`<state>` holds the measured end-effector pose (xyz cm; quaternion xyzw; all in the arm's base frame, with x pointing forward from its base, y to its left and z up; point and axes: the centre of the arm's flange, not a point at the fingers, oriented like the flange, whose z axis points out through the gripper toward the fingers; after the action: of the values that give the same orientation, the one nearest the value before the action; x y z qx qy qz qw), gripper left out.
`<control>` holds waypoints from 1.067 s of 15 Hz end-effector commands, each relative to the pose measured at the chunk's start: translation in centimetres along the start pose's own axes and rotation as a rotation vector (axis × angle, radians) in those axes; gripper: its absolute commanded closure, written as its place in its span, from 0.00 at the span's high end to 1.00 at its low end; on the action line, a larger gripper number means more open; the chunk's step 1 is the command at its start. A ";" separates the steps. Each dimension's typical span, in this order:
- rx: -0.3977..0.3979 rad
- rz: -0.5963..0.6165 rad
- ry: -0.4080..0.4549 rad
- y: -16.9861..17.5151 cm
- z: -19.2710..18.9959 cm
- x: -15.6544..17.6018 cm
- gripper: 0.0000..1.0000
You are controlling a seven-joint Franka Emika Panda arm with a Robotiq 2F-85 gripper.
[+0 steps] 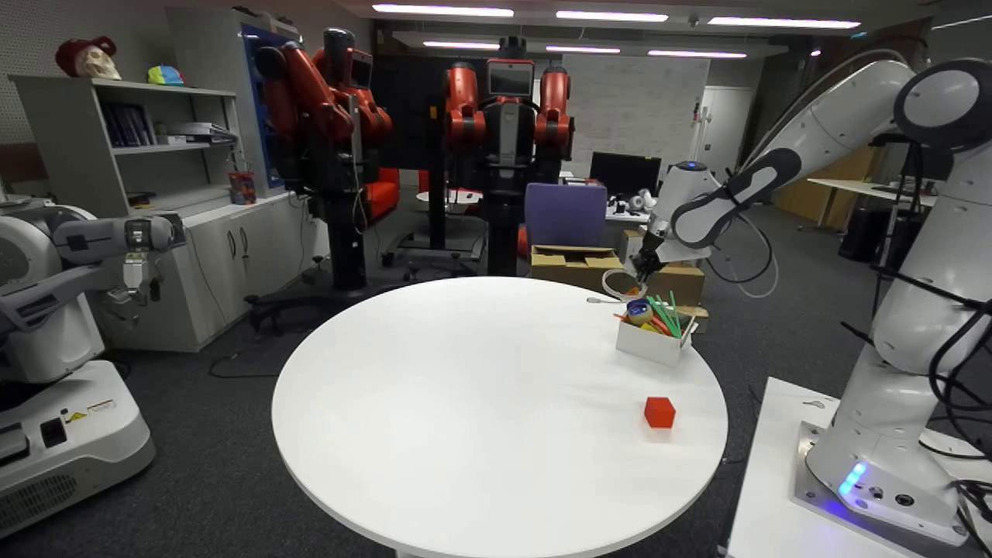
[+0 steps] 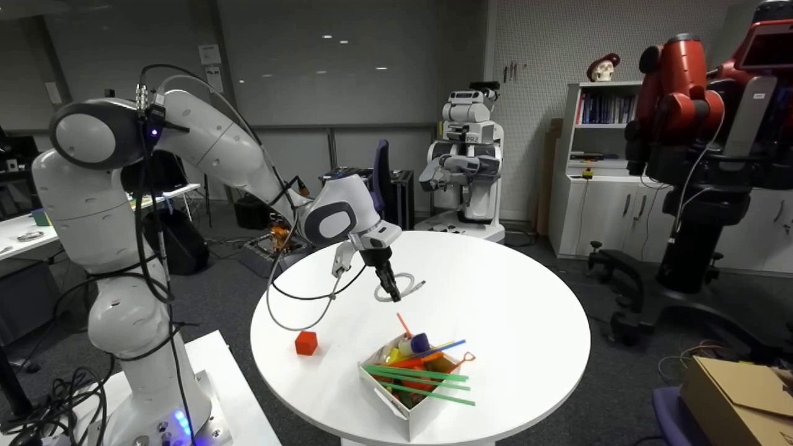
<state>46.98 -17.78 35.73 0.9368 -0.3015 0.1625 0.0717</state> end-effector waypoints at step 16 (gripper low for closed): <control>-0.341 -0.104 -0.210 10.8 9.3 2.9 0.37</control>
<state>44.33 -29.07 28.65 0.9339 -0.3054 0.0081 0.1858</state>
